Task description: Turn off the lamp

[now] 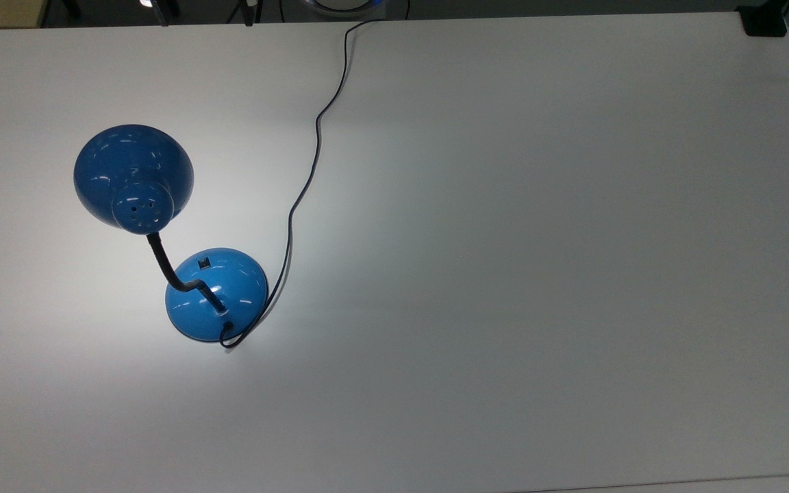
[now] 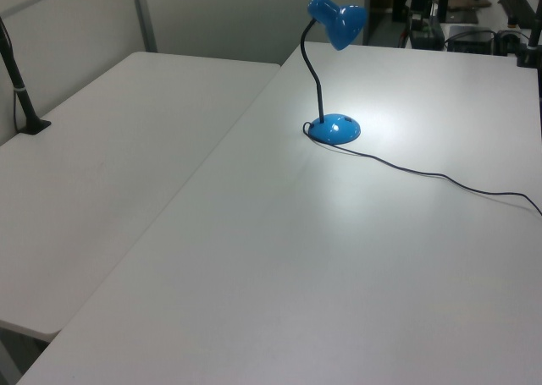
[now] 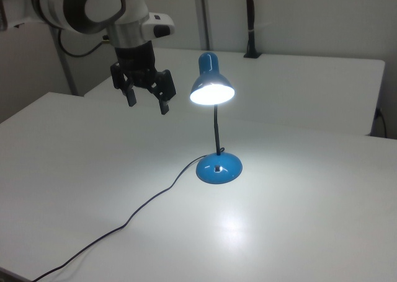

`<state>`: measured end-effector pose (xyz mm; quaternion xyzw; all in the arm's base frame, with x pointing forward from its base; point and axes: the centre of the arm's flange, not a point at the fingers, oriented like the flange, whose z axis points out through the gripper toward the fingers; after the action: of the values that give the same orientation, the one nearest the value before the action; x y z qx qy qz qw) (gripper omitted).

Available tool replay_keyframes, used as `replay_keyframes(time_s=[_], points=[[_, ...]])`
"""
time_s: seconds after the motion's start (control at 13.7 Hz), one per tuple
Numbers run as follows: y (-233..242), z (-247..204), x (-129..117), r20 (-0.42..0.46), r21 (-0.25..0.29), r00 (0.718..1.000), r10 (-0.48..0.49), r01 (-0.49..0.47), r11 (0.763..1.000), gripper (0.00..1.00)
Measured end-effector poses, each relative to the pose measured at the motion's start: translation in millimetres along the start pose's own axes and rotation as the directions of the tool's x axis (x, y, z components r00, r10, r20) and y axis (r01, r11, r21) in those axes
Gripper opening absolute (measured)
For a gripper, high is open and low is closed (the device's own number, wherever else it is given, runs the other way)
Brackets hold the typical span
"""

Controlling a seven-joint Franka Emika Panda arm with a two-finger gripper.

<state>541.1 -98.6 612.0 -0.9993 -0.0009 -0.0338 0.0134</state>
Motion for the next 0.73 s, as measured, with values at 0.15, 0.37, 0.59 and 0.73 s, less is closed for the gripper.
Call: replay_keyframes(time_s=[0.15, 0.37, 0.59, 0.73], points=[[0.0, 0.0, 0.0, 0.000, 0.000, 1.000, 0.000, 0.000, 1.000, 1.00], [0.0, 0.0, 0.0, 0.000, 0.000, 1.000, 0.000, 0.000, 1.000, 1.00], [1.2, -0.1, -0.2, 0.000, 0.000, 1.000, 0.002, -0.002, 1.000, 1.00], [7.4, -0.3, -1.4, 0.000, -0.001, 0.998, -0.061, 0.061, 0.998, 1.00]])
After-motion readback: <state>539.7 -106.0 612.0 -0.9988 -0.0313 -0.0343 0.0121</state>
